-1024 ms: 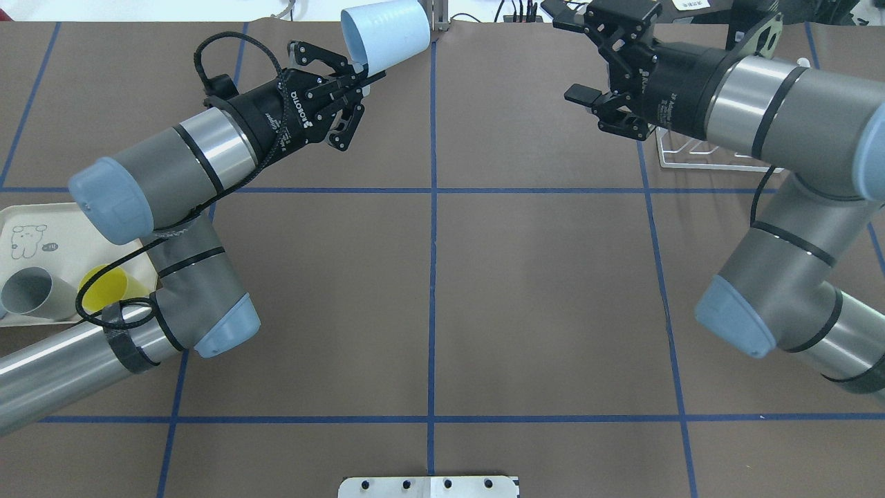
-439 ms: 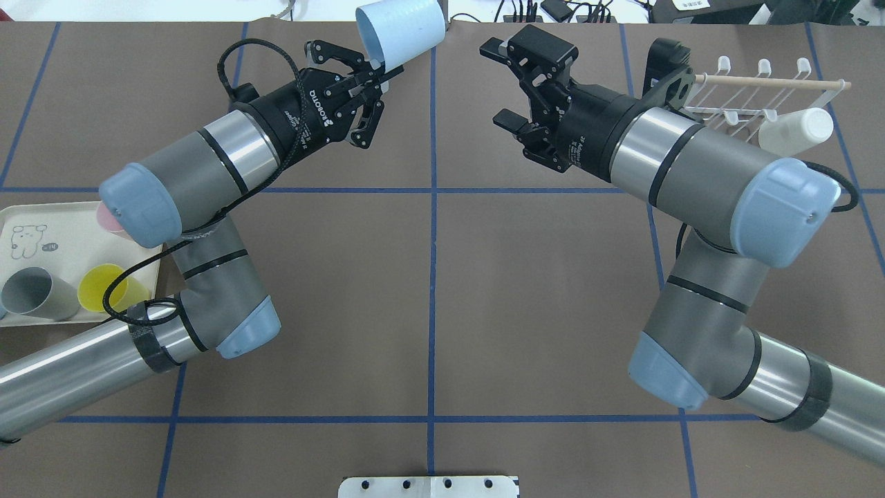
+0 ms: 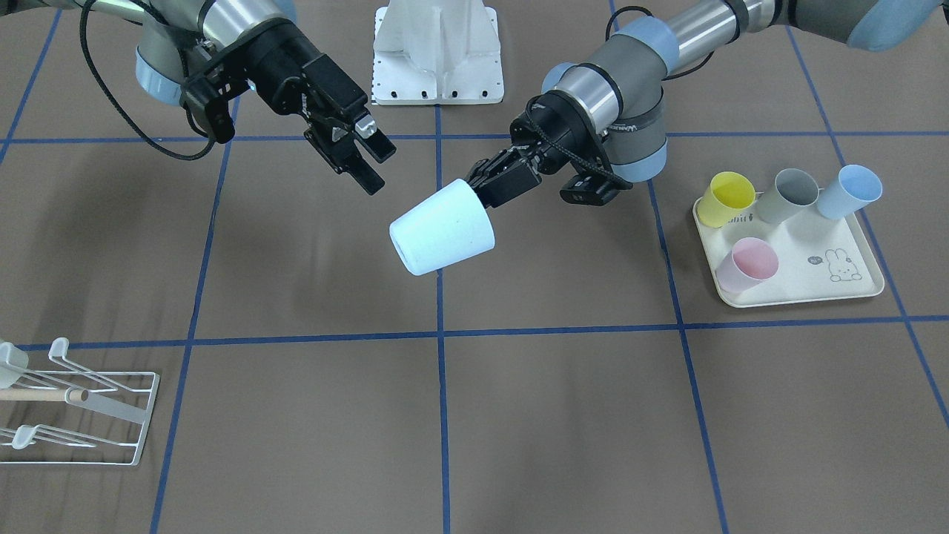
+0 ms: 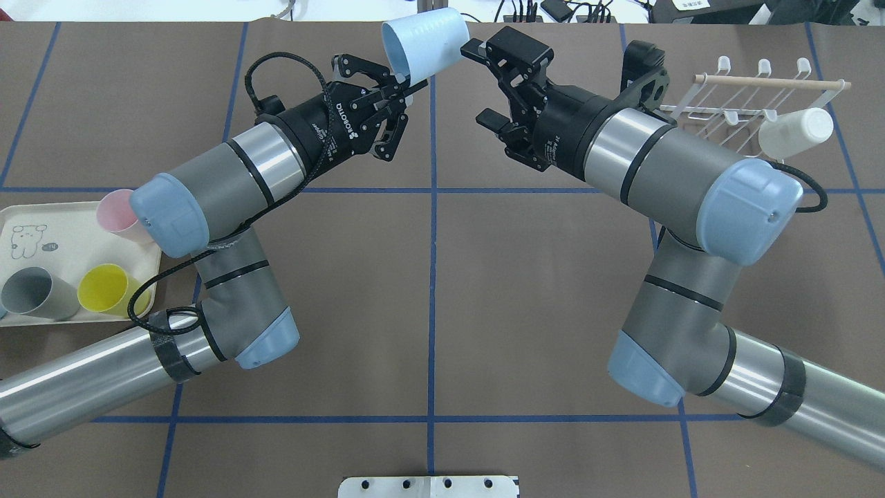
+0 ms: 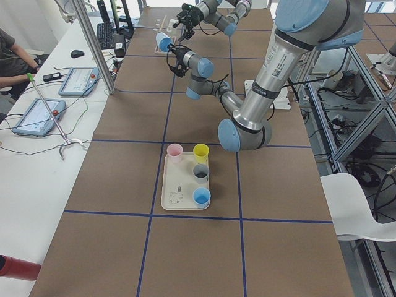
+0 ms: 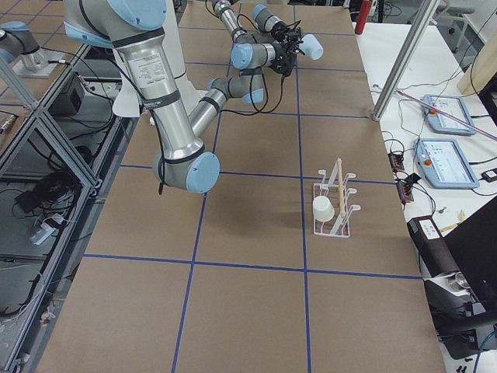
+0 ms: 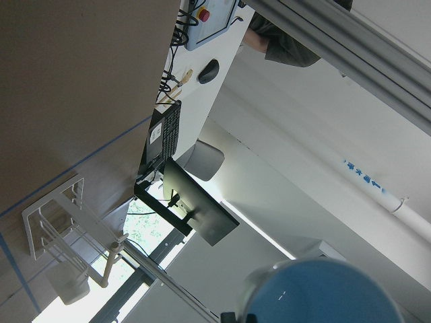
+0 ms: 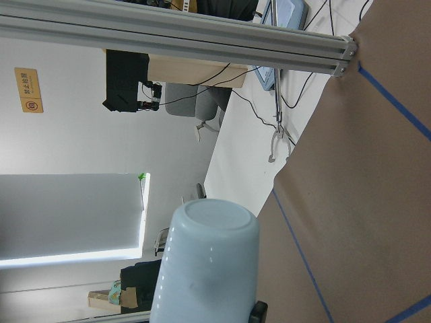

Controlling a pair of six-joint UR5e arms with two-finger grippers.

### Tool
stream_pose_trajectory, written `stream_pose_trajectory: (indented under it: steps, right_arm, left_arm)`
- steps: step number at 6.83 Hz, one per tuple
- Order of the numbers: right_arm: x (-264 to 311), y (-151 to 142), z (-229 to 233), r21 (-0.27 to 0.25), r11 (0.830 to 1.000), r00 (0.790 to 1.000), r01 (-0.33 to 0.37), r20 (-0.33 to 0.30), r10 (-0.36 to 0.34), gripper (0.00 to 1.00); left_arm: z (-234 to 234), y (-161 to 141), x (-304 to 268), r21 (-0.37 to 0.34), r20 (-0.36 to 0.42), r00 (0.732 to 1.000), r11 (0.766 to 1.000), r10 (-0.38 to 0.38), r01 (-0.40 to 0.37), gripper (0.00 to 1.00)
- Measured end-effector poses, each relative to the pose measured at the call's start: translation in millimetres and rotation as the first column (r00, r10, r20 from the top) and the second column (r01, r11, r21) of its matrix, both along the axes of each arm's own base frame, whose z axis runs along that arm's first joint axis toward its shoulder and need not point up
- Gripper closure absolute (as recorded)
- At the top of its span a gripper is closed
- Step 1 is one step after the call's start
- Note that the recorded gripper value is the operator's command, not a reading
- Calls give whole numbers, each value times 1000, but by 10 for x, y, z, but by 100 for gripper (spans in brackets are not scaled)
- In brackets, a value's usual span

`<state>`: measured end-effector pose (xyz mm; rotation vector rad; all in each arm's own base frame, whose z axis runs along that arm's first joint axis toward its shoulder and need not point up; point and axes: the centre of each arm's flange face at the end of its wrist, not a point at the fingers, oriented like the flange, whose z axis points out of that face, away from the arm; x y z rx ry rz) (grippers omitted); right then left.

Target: Transfer IKEA cup to right arm and place on rack

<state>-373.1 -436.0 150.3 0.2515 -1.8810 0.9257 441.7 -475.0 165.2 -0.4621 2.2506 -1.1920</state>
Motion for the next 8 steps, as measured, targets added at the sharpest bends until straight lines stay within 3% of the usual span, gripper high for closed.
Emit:
stream_pose_trajectory:
  steps: [8]
  right_arm:
    - [-39,-95,54,-19,999,999,-44,-10,44,0]
  left_arm:
    - [-98,208,168,-3,-35,999,1000,18,-18,100]
